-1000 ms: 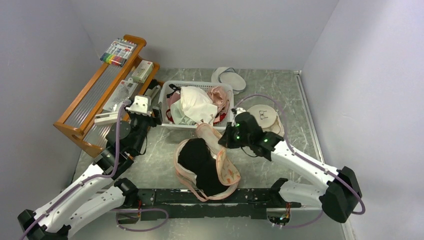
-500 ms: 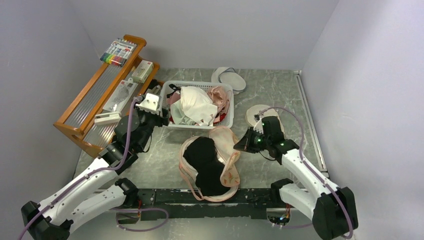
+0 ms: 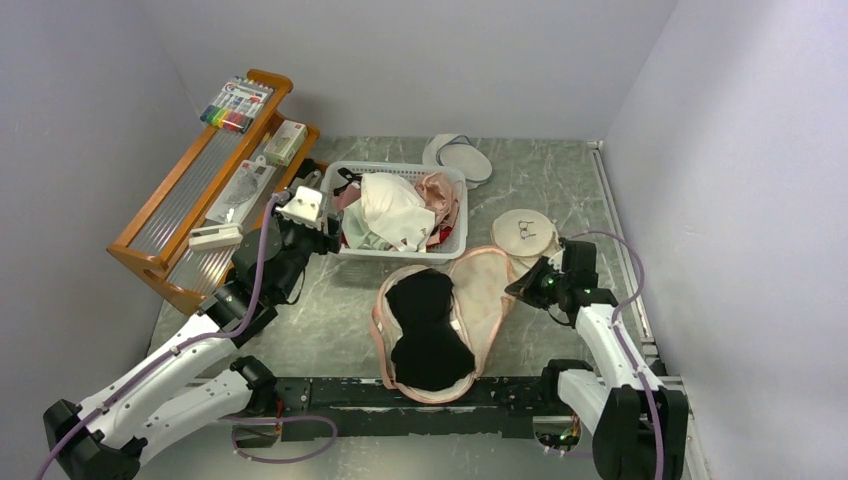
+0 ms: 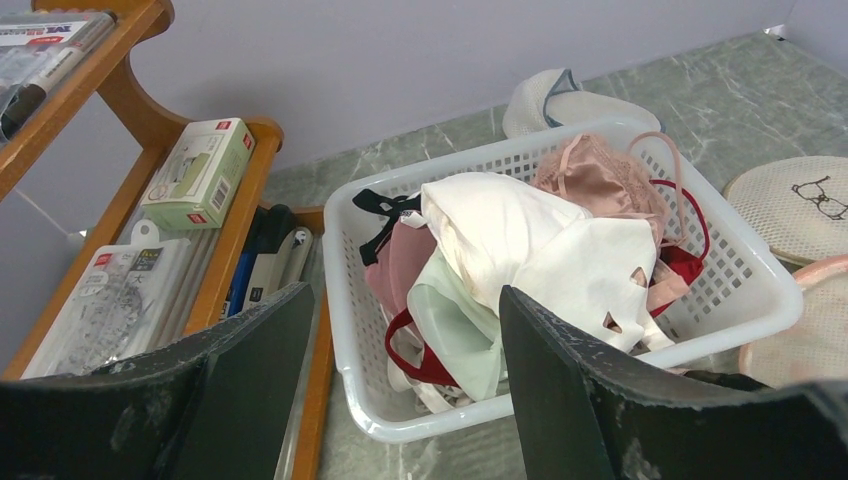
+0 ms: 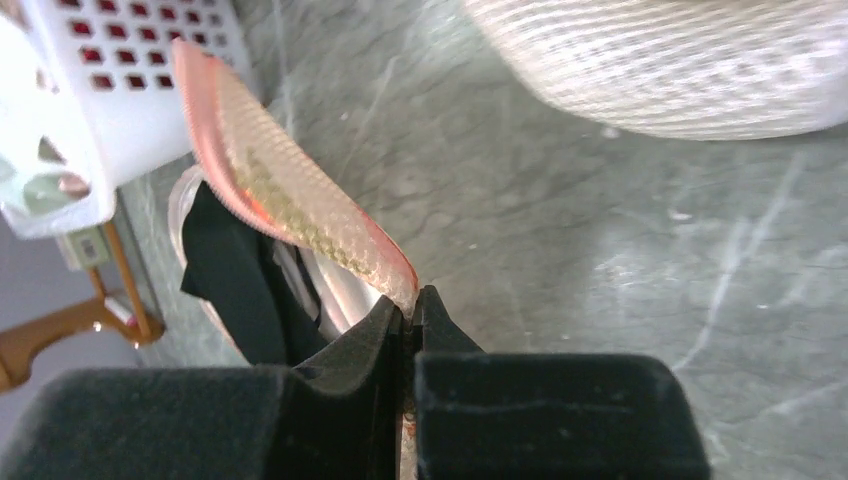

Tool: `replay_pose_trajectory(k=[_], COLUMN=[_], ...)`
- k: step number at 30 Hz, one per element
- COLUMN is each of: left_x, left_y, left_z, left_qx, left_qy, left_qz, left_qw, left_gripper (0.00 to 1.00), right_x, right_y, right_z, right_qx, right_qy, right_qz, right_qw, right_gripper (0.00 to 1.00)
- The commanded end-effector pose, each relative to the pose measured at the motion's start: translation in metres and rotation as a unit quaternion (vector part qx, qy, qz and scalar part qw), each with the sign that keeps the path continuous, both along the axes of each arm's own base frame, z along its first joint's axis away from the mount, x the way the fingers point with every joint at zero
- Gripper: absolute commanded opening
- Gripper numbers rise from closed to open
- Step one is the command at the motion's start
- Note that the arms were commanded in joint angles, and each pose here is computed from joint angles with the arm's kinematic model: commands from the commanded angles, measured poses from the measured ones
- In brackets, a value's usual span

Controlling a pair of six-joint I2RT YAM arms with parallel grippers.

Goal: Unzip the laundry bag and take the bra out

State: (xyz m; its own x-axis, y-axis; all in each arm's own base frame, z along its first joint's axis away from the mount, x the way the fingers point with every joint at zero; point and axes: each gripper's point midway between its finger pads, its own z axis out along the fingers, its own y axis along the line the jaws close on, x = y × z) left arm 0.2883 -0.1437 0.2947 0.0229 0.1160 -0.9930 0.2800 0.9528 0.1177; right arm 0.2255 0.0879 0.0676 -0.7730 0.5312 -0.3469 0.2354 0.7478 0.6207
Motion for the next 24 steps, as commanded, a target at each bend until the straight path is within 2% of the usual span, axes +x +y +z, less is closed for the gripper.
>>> replay_pose_trajectory(k=[1, 3, 5, 9, 12, 13, 16, 19, 22, 24], left_x=[-0.002, -0.002, -0.002, -0.002, -0.002, -0.003, -0.002, -0.002, -0.002, -0.001], left_y=[-0.001, -0.002, -0.002, -0.002, -0.003, -0.003, -0.005, -0.006, -0.007, -0.007], left_z=[0.022, 0.022, 0.022, 0.023, 0.024, 0.024, 0.024, 0.023, 0.021, 0.02], left_qx=[-0.023, -0.023, -0.022, -0.023, -0.025, -0.025, -0.026, -0.026, -0.025, -0.025], left_qy=[-0.018, -0.018, -0.017, -0.018, -0.019, -0.019, -0.017, -0.015, -0.013, -0.012], left_qz=[-0.009, -0.01, -0.011, -0.011, -0.013, -0.015, -0.018, -0.02, -0.02, -0.02], left_qw=[1.0, 1.0, 1.0, 1.0, 0.999, 0.999, 0.999, 0.999, 0.999, 0.999], left_gripper=[0.79, 0.79, 0.79, 0.79, 0.8, 0.79, 0.79, 0.8, 0.8, 0.8], right_x=[0.017, 0.025, 0.033, 0.038, 0.036, 0.035, 0.021, -0.006, -0.022, -0.027], right_y=[-0.029, -0.037, -0.046, -0.073, -0.074, -0.059, 0.004, 0.046, 0.058, 0.069], right_z=[0.004, 0.018, 0.036, 0.073, 0.108, 0.119, 0.145, 0.137, 0.107, 0.093], right_qx=[-0.038, -0.042, -0.053, -0.119, -0.131, -0.108, 0.018, 0.151, 0.173, 0.185], right_qy=[-0.015, -0.044, -0.08, -0.119, -0.164, -0.189, -0.244, -0.227, -0.18, -0.16], right_qz=[-0.057, -0.081, -0.099, -0.137, -0.127, -0.09, 0.064, 0.168, 0.209, 0.231], right_qw=[0.998, 0.995, 0.99, 0.976, 0.969, 0.972, 0.967, 0.947, 0.945, 0.942], right_gripper=[0.04, 0.13, 0.28, 0.54, 0.95, 0.99, 1.0, 1.0, 0.98, 0.88])
